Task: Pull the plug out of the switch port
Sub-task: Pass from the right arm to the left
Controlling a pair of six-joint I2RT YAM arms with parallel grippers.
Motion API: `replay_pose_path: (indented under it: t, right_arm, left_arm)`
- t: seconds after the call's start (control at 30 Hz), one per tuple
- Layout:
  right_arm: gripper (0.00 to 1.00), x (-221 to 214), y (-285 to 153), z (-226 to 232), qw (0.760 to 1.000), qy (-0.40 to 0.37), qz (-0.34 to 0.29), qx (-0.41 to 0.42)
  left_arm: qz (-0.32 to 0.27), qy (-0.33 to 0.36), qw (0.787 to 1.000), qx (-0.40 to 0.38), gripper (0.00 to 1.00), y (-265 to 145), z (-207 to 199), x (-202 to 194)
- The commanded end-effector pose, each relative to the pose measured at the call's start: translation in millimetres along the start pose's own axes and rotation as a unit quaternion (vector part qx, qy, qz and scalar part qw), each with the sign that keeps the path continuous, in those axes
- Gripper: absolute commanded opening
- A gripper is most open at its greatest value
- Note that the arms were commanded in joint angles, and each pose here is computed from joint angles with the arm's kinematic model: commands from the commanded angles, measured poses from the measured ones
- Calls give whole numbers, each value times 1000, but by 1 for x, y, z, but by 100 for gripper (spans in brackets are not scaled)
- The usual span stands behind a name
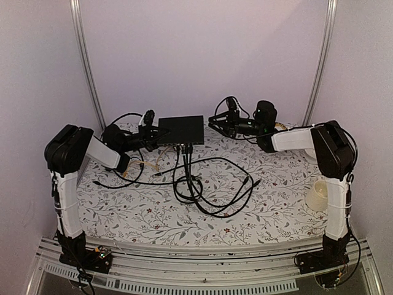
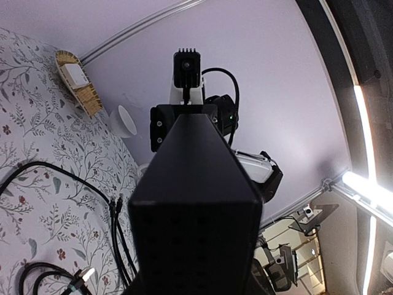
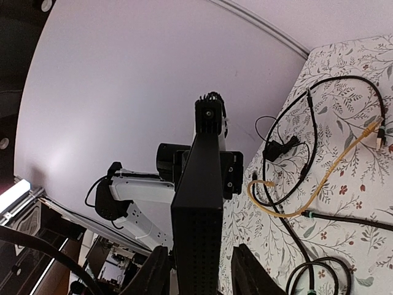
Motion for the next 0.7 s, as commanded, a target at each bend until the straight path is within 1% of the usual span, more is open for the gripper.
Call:
replay_pose_path:
  t: [0.0,0.33,0.67]
  right_arm:
    - [38,10,-12,22,999,-26,31,26]
    - [41,18,-6,23,995,-20,91,31]
    - [46,12,-1,15,994,-9,113,8]
  left_arm:
    - [4,91,994,-55,0,1,-28,16]
    - [38,82,994,-52,0,5,-23,17]
    - [57,78,994,-53,0,10,-20,16]
Point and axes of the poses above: each gripper's point midway between its finger pads, its own y axis out along the fingers, its own z axis along the line the jaws close on, x = y × z, the point moved 9 cm from there along -y, back along the fingers, and after that the axes turned 13 degrees about y, right-handed, at the moved point
